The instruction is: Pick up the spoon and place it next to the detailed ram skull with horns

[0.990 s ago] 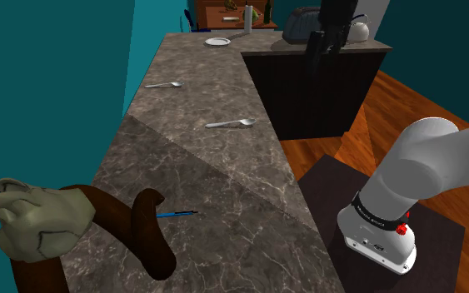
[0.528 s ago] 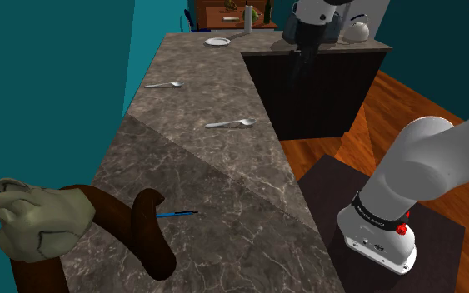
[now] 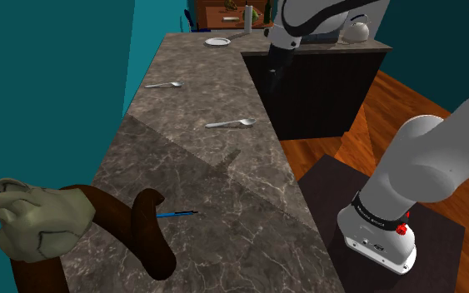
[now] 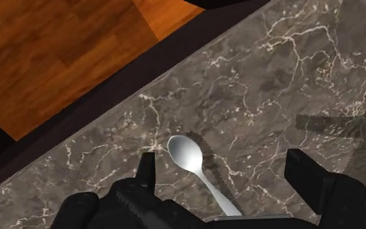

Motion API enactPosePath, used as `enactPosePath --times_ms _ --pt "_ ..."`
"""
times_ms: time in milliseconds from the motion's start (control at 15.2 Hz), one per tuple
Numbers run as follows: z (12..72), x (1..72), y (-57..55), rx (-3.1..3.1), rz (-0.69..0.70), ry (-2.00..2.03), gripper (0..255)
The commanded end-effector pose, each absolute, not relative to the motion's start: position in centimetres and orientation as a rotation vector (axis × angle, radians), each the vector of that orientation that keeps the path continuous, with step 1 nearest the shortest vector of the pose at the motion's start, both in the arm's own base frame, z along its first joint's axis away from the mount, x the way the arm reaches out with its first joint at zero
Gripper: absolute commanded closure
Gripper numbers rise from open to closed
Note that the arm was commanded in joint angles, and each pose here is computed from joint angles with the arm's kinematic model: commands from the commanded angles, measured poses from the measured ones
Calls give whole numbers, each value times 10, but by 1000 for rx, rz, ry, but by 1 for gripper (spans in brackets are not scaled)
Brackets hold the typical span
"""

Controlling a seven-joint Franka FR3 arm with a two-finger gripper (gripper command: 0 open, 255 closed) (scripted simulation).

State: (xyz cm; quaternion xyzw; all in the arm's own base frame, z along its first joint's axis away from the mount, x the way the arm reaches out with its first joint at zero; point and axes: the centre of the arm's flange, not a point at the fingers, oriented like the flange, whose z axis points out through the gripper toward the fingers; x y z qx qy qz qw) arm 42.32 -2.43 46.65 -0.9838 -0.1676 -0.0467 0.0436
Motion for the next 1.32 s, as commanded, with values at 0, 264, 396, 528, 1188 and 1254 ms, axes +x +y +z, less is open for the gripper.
enactPosePath --times_ms 0,264,396,528,1188,1254 --pt "453 445 -18 -2975 -163 -597 0" --pt "421 482 -4 -2902 -197 -754 0" --pt "406 500 5 -2863 -213 -830 0" --pt "391 517 15 -2822 -229 -905 0" --pt "336 544 40 -2763 -250 -1004 0" --pt "333 544 41 -2763 -250 -1004 0"
